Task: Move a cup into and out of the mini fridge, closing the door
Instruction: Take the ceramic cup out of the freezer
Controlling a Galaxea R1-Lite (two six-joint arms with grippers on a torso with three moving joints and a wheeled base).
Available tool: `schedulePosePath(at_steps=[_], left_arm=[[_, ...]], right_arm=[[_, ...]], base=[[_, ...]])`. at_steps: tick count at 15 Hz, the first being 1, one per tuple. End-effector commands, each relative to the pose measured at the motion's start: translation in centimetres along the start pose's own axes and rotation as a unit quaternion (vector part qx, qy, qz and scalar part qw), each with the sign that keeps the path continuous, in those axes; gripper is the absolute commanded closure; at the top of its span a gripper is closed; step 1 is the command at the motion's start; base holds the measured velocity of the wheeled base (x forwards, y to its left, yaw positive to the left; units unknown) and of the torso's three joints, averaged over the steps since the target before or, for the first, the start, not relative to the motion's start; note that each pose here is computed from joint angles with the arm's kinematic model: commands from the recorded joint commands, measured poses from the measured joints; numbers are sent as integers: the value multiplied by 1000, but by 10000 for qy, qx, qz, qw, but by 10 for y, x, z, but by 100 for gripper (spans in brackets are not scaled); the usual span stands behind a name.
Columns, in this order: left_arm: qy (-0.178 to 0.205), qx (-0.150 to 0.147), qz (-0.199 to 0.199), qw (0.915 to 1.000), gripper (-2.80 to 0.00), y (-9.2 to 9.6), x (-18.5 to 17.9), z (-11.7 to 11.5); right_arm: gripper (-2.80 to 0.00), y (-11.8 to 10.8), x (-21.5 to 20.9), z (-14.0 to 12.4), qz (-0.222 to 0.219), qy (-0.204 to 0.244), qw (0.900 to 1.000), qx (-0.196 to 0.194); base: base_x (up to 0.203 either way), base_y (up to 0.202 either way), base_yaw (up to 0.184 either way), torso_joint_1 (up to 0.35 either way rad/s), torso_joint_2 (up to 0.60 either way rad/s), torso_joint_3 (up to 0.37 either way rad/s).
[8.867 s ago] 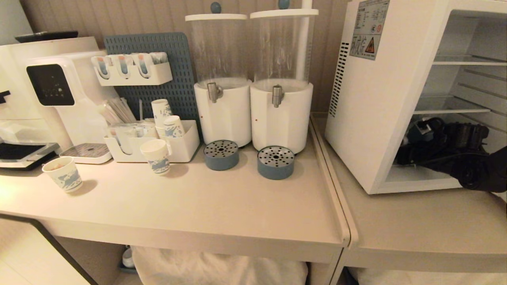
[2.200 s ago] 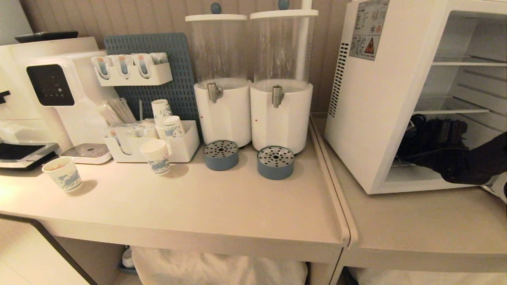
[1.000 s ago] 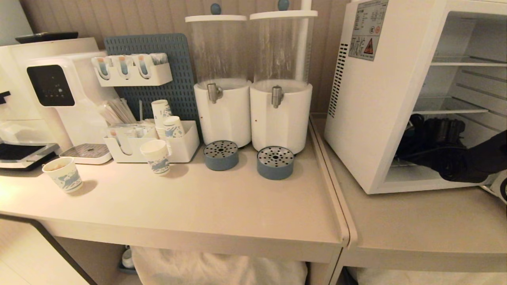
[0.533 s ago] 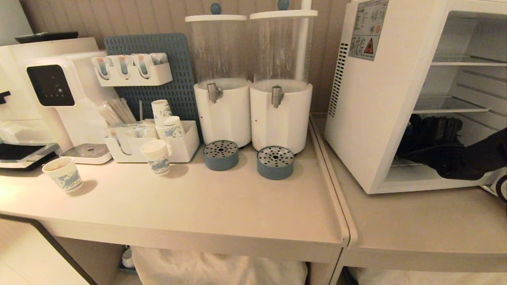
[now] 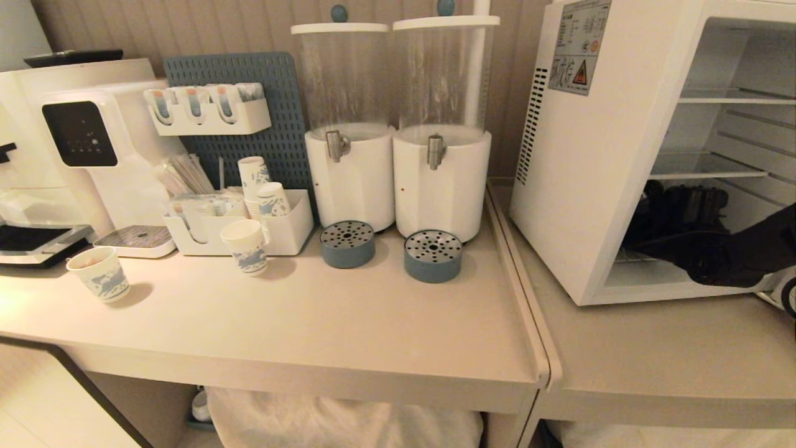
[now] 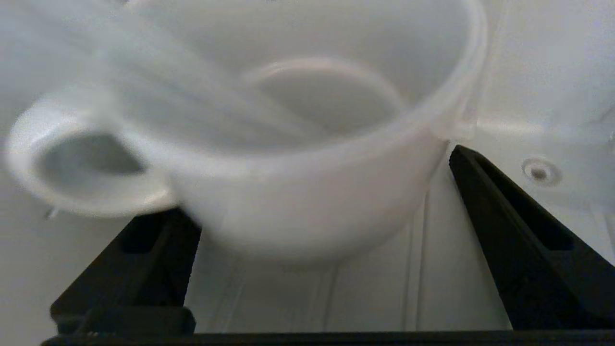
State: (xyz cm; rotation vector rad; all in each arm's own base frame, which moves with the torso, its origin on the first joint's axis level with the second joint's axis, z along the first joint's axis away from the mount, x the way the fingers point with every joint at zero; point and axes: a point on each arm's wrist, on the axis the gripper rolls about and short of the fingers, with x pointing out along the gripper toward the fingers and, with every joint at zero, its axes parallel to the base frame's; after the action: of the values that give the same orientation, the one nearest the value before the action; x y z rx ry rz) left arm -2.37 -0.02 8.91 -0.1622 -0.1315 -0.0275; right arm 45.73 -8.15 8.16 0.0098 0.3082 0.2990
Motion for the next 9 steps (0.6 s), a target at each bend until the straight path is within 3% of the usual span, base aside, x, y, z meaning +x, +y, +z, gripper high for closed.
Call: schedulePosePath(at_steps=[1, 9], left_arm=[[166, -8, 26, 9999, 0, 2, 1, -11], [166, -8, 26, 9999, 0, 2, 1, -11]], right_arm=[[-280, 3, -5, -8, 41, 158, 9998, 61], [-280, 3, -25, -19, 6, 282, 9996, 93]], base=[[0, 0, 0, 0, 0, 0], [0, 0, 0, 0, 0, 0]])
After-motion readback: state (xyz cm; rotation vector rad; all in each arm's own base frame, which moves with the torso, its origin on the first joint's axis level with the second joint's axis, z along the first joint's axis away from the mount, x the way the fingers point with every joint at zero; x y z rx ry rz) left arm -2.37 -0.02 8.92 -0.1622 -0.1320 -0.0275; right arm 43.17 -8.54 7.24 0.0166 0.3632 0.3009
